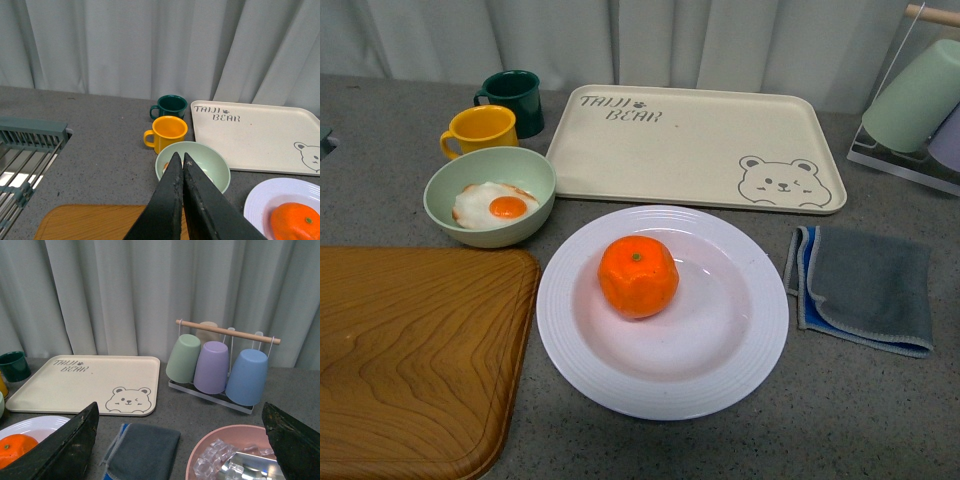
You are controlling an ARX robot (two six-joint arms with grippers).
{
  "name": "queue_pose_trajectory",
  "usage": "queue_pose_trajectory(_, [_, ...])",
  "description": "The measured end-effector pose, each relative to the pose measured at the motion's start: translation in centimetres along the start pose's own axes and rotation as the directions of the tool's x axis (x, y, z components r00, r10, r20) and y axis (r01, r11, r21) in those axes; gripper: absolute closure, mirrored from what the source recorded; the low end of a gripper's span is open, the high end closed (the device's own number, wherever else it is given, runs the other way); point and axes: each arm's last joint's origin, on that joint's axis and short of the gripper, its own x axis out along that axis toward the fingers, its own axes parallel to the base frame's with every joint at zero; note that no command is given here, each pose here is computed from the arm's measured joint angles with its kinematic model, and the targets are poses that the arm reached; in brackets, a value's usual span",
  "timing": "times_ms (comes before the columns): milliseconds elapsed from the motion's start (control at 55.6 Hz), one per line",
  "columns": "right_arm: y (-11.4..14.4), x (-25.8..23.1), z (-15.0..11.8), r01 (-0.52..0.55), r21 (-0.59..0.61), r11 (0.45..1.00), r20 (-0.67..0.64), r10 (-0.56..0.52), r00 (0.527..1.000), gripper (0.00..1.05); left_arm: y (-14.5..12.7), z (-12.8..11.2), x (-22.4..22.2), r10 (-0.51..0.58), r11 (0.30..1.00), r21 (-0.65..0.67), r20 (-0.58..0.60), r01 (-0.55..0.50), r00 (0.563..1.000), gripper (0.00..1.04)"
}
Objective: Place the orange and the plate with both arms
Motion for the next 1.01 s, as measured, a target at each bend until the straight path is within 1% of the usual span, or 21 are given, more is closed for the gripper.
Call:
queue_pose_trajectory(72, [0.0, 0.0, 0.0, 0.000, 0.000, 1.000, 0.000, 0.000, 1.000, 0.09, 0.6, 0.0, -0.5, -0.021, 1.000, 0.001, -0.003, 0.021, 1.000, 1.01])
queue_pose_trajectory(198, [0.0, 0.0, 0.0, 0.000, 0.000, 1.000, 0.000, 0.000, 1.000, 0.09, 1.2, 0.1, -1.4, 0.009, 1.000, -0.001, 0.004, -0.009, 1.000, 1.01])
queue_pose_trajectory(701, [0.0, 0.0, 0.0, 0.000, 0.000, 1.000, 0.000, 0.000, 1.000, 0.09, 1.2, 1.0, -3.7, 0.003, 1.000, -0.001, 0.035, -0.003, 0.999, 1.01])
queue_pose_trajectory(1007, [0.0, 0.0, 0.0, 0.000, 0.000, 1.000, 0.000, 0.000, 1.000, 0.09, 1.2, 1.1, -4.7, 0.003, 1.000, -0.001, 0.038, -0.003, 0.999, 1.01])
